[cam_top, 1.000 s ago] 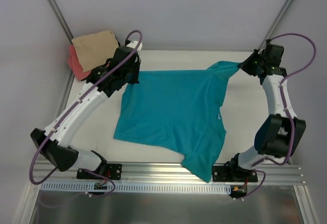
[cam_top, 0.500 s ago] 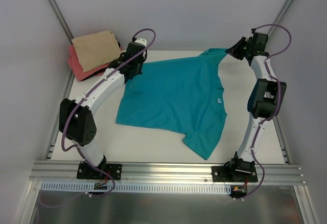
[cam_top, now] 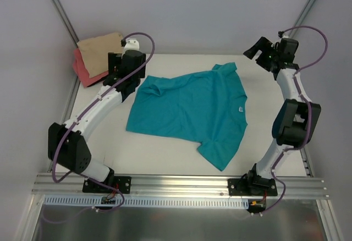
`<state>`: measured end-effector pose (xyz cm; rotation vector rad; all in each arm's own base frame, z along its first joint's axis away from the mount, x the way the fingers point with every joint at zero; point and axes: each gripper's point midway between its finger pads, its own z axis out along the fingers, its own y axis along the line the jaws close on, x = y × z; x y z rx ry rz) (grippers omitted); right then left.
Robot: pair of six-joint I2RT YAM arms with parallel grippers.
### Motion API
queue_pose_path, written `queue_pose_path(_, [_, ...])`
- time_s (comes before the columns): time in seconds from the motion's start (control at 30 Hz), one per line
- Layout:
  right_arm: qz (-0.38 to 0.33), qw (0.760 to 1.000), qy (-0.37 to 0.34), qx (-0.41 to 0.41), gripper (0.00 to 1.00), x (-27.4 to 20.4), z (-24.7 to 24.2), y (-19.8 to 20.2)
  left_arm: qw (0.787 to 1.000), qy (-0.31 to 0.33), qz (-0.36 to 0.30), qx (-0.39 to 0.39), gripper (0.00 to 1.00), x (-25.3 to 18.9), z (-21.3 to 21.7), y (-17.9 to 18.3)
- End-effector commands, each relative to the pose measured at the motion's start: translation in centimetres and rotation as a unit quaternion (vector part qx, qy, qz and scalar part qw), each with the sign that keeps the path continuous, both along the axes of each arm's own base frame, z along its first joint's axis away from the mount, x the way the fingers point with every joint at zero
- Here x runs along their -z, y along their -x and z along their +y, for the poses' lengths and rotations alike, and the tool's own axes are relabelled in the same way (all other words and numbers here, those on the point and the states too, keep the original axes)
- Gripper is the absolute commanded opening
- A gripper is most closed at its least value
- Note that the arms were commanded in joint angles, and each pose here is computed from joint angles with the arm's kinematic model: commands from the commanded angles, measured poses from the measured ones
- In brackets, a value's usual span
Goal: Fold and stack the t-shirts
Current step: Flatten out the tshirt
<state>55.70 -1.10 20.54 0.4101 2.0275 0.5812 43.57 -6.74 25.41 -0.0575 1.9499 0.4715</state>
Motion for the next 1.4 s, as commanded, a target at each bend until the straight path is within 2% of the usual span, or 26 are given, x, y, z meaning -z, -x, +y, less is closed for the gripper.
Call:
queue_pose_path(0.0, [-0.065,0.997,0.031,-0.007,1.0,-6.8,1.1,4.1,0.997,0.064,0.019,0.039,0.99,1.3,-1.3,2.5])
queue_pose_path(0.03, [-0.073,0.997,0.035,-0.011,1.0,-8.2,1.9,5.6,0.995,0.083,0.028,0.056,0.99,1.7,-2.0,3.1])
queue_pose_path(0.13, [-0.051,0.998,0.028,-0.024,0.99,-7.1,3.7,8.3,0.972,0.168,0.093,0.137,0.97,5.3,-6.2,4.0])
queue_pose_path(0.17, [-0.065,0.997,0.026,-0.027,1.0,-8.4,4.3,9.5,0.963,0.19,0.111,0.156,0.93,6.2,-7.5,4.0])
queue_pose_path(0.2, [-0.063,0.997,0.024,-0.033,1.0,-8.4,4.9,10.2,0.945,0.239,0.126,0.185,0.9,6.5,-9.6,4.0])
queue_pose_path(0.27, [-0.058,0.997,0.021,-0.044,0.99,-8.9,6.1,12.2,0.922,0.302,0.163,0.18,0.87,8.9,-11.2,3.1])
queue_pose_path(0.33, [-0.059,0.997,0.018,-0.055,1.0,-9.6,6.9,13.9,0.91,0.344,0.163,0.163,0.87,10.5,-11.5,1.4])
queue_pose_path(0.4, [-0.059,0.996,0.021,-0.06,0.99,-10.0,7.1,14.9,0.898,0.371,0.173,0.16,0.87,12.2,-12.0,0.0])
queue_pose_path(0.47, [-0.058,0.996,0.024,-0.069,1.0,-10.8,7.4,16.3,0.889,0.398,0.163,0.158,0.87,11.8,-11.9,-2.1])
queue_pose_path(0.53, [-0.055,0.995,0.03,-0.075,0.99,-11.0,7.4,17.2,0.878,0.412,0.191,0.148,0.85,13.8,-12.2,-3.1])
queue_pose_path(0.67, [-0.063,0.994,0.027,-0.079,0.99,-11.4,7.9,17.9,0.884,0.406,0.167,0.161,0.82,12.5,-12.2,-6.3])
queue_pose_path(0.9, [-0.048,0.995,0.031,-0.078,0.99,-11.4,8.1,16.4,0.887,0.403,0.161,0.154,0.82,12.1,-10.6,-9.2])
queue_pose_path(1.03, [-0.041,0.997,0.028,-0.064,1.0,-11.7,7.8,15.3,0.88,0.425,0.168,0.132,0.81,12.8,-9.2,-9.2])
queue_pose_path(1.17, [-0.027,0.996,0.05,-0.066,0.99,-11.5,7.4,14.3,0.881,0.42,0.191,0.099,0.81,14.3,-8.1,-8.8])
queue_pose_path(1.37, [-0.033,0.995,0.052,-0.073,0.99,-12.1,7.5,13.8,0.872,0.431,0.217,0.088,0.81,16.5,-7.8,-8.1])
